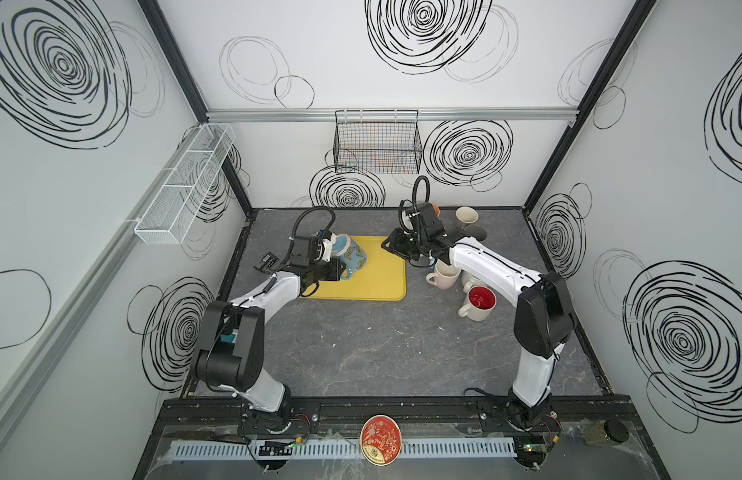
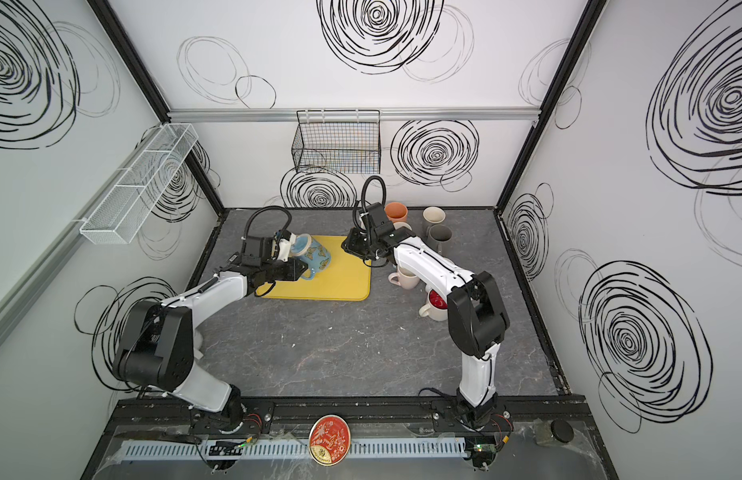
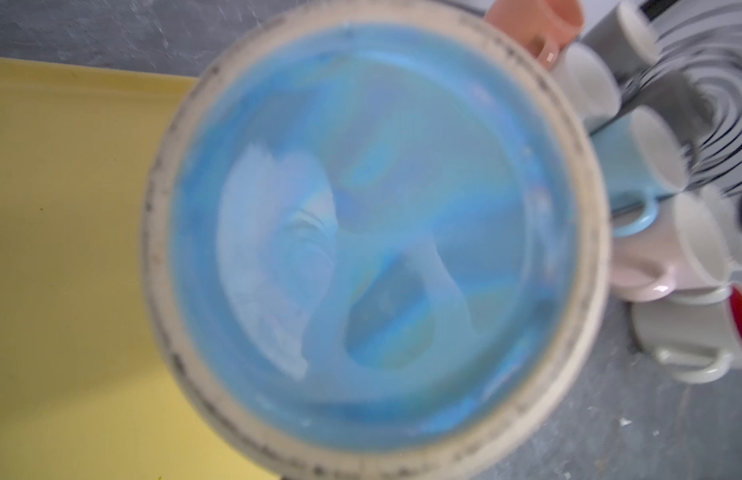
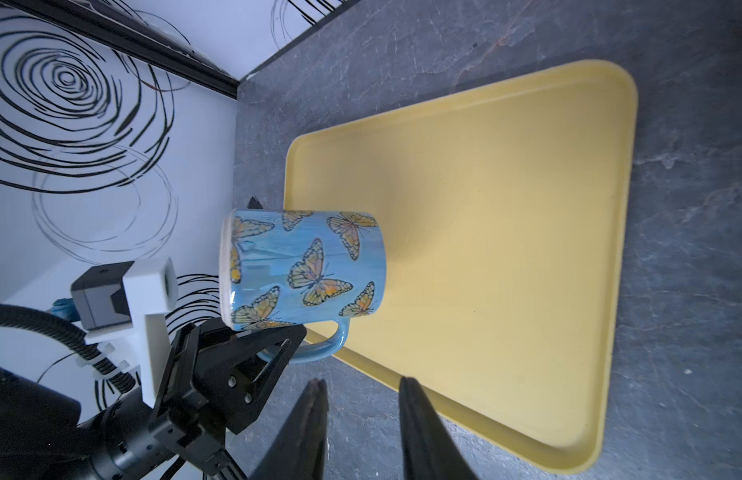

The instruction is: Turn the mug right side up

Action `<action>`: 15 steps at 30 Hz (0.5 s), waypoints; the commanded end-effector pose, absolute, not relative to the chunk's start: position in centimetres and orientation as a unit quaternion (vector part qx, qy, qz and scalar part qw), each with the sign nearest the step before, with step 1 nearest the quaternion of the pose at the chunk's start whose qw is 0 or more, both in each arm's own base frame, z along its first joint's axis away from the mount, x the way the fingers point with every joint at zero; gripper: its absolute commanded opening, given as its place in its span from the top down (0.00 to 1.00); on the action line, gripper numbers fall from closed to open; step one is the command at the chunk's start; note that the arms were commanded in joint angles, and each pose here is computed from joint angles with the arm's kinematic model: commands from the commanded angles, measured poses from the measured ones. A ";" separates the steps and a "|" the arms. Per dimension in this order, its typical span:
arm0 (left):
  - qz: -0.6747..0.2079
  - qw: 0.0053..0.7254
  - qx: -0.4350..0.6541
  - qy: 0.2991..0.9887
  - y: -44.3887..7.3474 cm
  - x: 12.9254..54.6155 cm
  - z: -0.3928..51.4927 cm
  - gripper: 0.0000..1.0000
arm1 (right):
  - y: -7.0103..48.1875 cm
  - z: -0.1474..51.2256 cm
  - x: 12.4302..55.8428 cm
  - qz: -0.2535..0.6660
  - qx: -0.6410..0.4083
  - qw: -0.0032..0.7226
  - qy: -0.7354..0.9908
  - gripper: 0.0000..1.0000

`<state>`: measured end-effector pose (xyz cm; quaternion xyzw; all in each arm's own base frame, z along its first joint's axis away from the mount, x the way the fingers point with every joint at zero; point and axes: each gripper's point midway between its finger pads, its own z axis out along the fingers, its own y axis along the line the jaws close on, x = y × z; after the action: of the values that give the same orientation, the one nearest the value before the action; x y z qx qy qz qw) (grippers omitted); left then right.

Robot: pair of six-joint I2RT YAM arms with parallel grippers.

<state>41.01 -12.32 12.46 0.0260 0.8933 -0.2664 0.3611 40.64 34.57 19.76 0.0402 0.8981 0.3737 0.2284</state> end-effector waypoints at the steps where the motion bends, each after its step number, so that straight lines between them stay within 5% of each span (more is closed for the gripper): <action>1: -0.389 0.497 -0.003 0.776 -13.0 43.5 23.5 1.00 | 35.6 23.6 41.1 0.434 0.035 0.261 0.861 0.66; 15: -0.579 0.584 -0.024 0.569 -12.6 40.7 38.6 1.00 | 41.3 31.7 39.9 0.602 -0.061 0.237 0.760 0.64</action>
<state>43.73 -11.76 27.25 -0.1148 0.6937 -0.5110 0.4945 40.73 39.40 27.25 -0.0129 0.8071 0.5421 0.2336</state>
